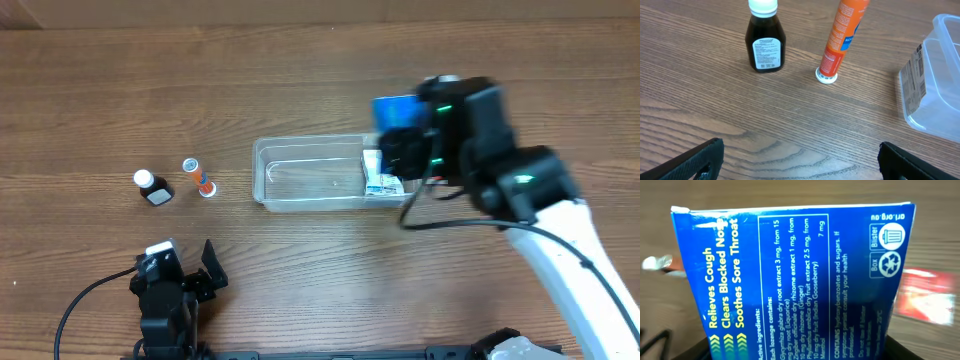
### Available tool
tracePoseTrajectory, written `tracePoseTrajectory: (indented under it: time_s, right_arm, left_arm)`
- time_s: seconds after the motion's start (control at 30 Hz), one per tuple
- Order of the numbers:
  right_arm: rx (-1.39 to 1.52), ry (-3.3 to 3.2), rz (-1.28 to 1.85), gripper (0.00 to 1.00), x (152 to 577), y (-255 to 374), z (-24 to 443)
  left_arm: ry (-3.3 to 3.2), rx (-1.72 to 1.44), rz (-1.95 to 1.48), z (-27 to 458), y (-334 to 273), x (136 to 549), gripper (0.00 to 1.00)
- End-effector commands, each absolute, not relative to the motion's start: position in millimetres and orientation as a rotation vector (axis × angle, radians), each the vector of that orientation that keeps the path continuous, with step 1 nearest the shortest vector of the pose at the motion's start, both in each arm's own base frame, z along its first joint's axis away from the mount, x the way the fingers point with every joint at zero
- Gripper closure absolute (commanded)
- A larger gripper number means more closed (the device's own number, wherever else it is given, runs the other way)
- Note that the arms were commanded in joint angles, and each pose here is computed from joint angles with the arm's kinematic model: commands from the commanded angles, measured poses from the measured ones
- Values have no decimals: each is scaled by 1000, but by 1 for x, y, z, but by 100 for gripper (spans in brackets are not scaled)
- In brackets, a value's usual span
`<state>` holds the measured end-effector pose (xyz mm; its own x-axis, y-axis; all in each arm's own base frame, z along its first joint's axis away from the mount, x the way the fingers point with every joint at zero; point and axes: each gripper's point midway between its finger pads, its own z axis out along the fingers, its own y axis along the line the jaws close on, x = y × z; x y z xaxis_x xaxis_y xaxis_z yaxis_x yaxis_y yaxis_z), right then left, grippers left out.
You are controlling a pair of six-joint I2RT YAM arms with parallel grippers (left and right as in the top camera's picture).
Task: Pack container
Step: 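Lower the blue box into the container beside the white box, release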
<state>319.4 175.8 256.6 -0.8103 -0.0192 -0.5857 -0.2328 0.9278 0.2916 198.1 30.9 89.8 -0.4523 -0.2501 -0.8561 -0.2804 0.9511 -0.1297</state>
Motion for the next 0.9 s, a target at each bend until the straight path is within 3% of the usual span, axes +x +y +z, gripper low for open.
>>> tracePoseTrajectory:
  time_s: [0.0,0.27,0.43,0.57,0.67,0.87]
  right_arm:
    - [-52,2575,331,47,327,206,207]
    - [-49,2754,153,47,358,235,85]
    - [-54,2776,141,34,357,236,74]
    - [-68,2831,163,32,346,236,71]
    - [-69,2814,158,20,349,237,72]
    - [-79,2797,169,20,352,238,80]
  left_arm:
    - [2053,-387,31,90,31,198,0]
    - [2053,-387,31,90,31,198,0]
    - [2053,-387,31,90,31,198,0]
    - [2053,-387,31,90,31,198,0]
    - [2053,-387,31,90,31,198,0]
    - [2053,-387,31,90,31,198,0]
